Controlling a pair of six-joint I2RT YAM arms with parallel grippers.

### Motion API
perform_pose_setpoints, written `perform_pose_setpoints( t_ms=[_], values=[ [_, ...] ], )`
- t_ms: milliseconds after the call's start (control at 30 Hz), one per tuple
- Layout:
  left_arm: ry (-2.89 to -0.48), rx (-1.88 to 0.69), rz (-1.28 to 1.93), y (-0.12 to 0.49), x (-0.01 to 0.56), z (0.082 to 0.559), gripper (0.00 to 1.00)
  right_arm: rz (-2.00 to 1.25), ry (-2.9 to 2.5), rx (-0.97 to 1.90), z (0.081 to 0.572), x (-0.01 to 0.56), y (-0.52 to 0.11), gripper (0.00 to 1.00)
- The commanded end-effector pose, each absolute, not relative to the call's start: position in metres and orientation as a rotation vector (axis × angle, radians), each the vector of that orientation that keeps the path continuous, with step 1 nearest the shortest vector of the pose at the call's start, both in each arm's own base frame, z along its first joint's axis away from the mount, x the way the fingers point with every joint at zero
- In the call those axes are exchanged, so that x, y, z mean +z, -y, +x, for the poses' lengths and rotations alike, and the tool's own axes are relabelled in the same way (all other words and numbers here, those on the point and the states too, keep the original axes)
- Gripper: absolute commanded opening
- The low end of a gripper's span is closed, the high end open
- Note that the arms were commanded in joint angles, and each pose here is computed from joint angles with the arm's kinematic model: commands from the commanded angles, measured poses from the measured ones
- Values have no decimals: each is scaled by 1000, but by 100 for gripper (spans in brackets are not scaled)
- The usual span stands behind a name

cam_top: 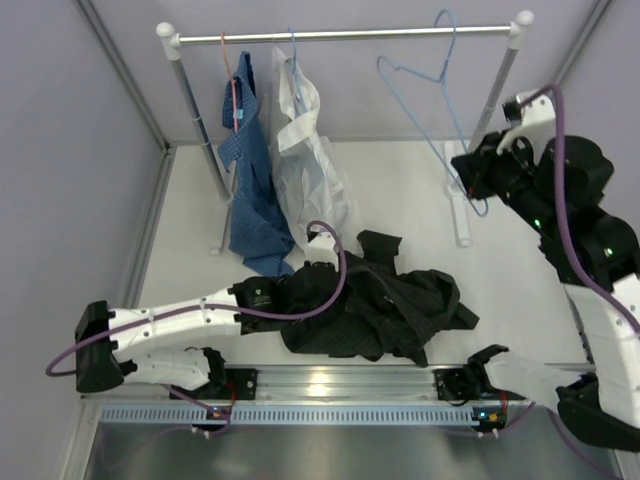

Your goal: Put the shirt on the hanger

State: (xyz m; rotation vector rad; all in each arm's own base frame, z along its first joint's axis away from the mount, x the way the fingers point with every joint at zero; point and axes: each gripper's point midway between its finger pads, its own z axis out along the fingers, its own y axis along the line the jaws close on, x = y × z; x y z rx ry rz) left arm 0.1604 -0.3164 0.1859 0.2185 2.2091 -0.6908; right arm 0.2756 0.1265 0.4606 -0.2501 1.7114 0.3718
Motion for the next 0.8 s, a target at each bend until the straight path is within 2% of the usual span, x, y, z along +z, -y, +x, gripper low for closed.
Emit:
perform_pose_setpoints(
  t_ms=[0,100,300,567,767],
  values=[
    [-2193,-703,209,321,205,180,0,-359,-1895,447,209,418,-117,0],
    [-2204,-697,219,322,206,191,0,-438,-1905,569,149,400,-114,0],
    [-2234,-659,248,332,201,211,0,-470,-1897,712,72,382,-101,0],
    [-2301,-662,177,343,191,229,0,-467,-2047,748,42,327,-89,0],
    [-2352,-669,69,342,185,244,0,-470,-2076,759,32,313,-84,0]
  ],
)
